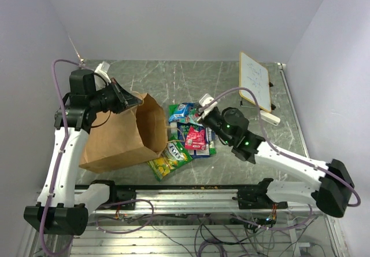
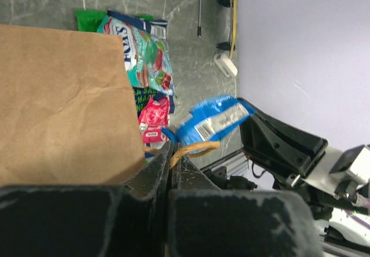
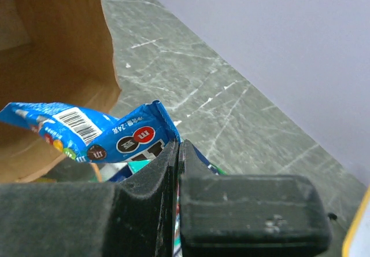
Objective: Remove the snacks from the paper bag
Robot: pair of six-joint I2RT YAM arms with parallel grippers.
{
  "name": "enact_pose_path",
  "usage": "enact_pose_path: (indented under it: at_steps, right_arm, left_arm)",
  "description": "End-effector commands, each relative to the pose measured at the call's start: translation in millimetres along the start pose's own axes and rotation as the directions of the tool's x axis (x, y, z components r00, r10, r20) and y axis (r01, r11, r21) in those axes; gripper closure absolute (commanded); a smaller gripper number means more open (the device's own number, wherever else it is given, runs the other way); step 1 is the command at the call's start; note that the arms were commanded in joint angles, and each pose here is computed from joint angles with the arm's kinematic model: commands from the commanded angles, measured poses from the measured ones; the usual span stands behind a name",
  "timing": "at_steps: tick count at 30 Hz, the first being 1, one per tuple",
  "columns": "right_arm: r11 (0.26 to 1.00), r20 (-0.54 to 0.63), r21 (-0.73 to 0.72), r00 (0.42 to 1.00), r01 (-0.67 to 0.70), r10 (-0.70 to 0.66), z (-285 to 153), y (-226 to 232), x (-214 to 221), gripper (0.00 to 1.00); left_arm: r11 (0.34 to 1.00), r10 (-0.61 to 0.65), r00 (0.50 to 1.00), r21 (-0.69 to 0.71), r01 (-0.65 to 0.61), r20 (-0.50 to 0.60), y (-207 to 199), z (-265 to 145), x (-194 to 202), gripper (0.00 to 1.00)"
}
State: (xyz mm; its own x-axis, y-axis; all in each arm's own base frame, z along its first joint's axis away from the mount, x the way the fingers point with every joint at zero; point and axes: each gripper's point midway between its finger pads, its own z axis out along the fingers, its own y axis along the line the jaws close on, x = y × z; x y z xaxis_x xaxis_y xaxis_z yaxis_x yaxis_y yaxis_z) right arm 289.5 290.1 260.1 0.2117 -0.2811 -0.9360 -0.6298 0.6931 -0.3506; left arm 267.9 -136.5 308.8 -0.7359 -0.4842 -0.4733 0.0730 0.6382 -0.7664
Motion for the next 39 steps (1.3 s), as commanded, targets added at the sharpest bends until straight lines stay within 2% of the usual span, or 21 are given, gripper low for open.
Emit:
enact_pose_path:
  at_steps: [1,5,11,14,18,20,25,29,35,39]
  right_arm:
    - [0.998,-0.13,0.056,0.991,-0.012,0.019,-28,-19,9,1.0]
    - [0.994,-0.178,0.11,0.983,-0.019,0.039,-55,-31,17,1.0]
    - [0.993,-0.237,0.106,0.969,-0.053,0.077,-77,-26,38,1.0]
    - [0.994,-0.234,0.068,0.967,-0.089,0.103,-76,-16,39,1.0]
    - [0.993,-0.248,-0.001,0.962,-0.119,0.115,-73,1,49,1.0]
    - [0.991,-0.261,-0.044,0.959,-0.129,0.114,-72,12,55,1.0]
    - [0.975,-0.275,-0.136,0.952,-0.175,0.133,-65,34,61,1.0]
    - [0.967,-0.3,-0.163,0.944,-0.195,0.139,-64,44,72,1.0]
    - [0.965,-0.358,-0.16,0.924,-0.206,0.138,-72,51,97,1.0]
    - [0.963,-0.388,-0.122,0.905,-0.239,0.176,-77,54,117,1.0]
  left_arm:
    - [0.999,0.021,0.993,0.022,-0.024,0.113,-20,-2,-36,0.93]
    - [0.997,0.007,0.984,0.076,-0.021,0.176,-40,4,-65,0.93]
    - [0.97,-0.011,0.964,0.236,-0.055,0.267,-96,0,-114,0.93]
    - [0.971,0.014,0.954,0.224,-0.084,0.3,-103,-5,-123,0.93]
    - [0.995,0.058,0.937,0.056,-0.082,0.343,-62,-7,-116,0.93]
    - [0.999,0.038,0.935,-0.041,-0.025,0.354,-28,-6,-106,0.93]
    - [0.949,-0.002,0.948,-0.298,0.102,0.319,64,1,-88,0.93]
    - [0.929,0.039,0.952,-0.363,0.078,0.303,75,-3,-90,0.93]
    - [0.91,0.079,0.948,-0.41,0.058,0.308,71,-16,-99,0.93]
    - [0.919,0.073,0.954,-0.392,0.049,0.291,64,-13,-102,0.86]
